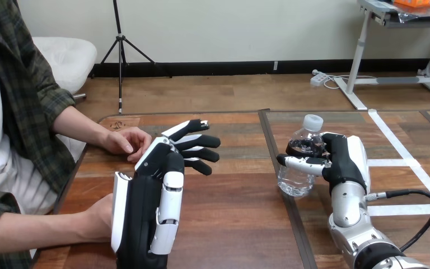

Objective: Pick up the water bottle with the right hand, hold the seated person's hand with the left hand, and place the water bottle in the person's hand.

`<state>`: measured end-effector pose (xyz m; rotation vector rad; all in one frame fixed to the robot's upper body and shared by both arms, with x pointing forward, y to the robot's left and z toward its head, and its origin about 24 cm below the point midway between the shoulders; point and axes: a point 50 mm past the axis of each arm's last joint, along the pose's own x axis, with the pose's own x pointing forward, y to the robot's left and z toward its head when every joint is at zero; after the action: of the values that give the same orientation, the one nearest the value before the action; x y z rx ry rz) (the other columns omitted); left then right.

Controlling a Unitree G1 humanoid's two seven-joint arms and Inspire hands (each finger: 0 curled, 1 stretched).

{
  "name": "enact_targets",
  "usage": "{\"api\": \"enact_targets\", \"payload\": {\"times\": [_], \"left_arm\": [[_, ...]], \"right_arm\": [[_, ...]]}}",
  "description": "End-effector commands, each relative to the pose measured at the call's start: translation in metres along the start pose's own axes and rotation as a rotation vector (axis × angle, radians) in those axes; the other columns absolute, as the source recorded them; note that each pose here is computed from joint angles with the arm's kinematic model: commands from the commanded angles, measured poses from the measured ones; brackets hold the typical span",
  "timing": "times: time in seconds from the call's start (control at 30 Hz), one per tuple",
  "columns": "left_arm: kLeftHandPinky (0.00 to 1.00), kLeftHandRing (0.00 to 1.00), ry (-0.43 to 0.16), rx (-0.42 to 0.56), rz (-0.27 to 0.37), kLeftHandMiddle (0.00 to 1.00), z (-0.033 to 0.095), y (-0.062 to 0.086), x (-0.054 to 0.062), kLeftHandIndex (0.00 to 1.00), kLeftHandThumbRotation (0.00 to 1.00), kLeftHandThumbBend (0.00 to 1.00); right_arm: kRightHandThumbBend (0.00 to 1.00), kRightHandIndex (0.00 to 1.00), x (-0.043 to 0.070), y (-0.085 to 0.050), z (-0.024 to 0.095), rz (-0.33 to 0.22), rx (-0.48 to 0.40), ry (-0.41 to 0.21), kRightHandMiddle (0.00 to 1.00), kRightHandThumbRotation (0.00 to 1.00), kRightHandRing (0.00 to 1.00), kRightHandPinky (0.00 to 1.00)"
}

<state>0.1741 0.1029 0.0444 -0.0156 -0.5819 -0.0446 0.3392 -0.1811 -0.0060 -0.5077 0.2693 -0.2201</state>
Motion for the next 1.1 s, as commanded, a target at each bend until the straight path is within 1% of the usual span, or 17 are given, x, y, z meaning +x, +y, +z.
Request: {"api": "enact_targets", "payload": {"times": [0.0,0.3,0.4,0.57,0.8,1.07], "left_arm": [[0.45,0.56,0.047,-0.031,0.044,0.62,0.0013,-0.0056,-0.0161,0.7,0.96,0.15],[0.44,0.56,0.048,-0.021,0.042,0.62,0.0007,-0.0051,-0.0156,0.69,0.96,0.16],[0.44,0.56,0.047,-0.024,0.043,0.62,0.0005,-0.005,-0.0155,0.69,0.96,0.16],[0.45,0.56,0.045,-0.029,0.045,0.61,0.0005,-0.0047,-0.015,0.69,0.96,0.15],[0.44,0.55,0.042,-0.024,0.047,0.61,0.0004,-0.0036,-0.0143,0.68,0.96,0.15],[0.45,0.56,0.038,-0.019,0.038,0.62,-0.0007,-0.0022,-0.0136,0.69,0.95,0.15]], "right_arm": [[0.76,0.53,0.0115,-0.0104,0.0299,-0.029,0.01,-0.1,0.52,0.0,0.47,0.46],[0.77,0.53,0.0106,-0.0124,0.0298,-0.036,0.017,-0.132,0.52,0.0,0.47,0.46],[0.77,0.52,0.0104,-0.0129,0.0295,-0.033,0.044,-0.135,0.52,0.0,0.47,0.45],[0.77,0.52,0.0088,-0.0147,0.0305,-0.041,0.057,-0.178,0.5,0.0,0.46,0.44],[0.78,0.51,0.0086,-0.0159,0.0327,-0.045,0.073,-0.201,0.5,0.0,0.45,0.42],[0.78,0.51,0.0066,-0.0173,0.0375,-0.051,0.09,-0.267,0.49,0.0,0.44,0.41]]}}
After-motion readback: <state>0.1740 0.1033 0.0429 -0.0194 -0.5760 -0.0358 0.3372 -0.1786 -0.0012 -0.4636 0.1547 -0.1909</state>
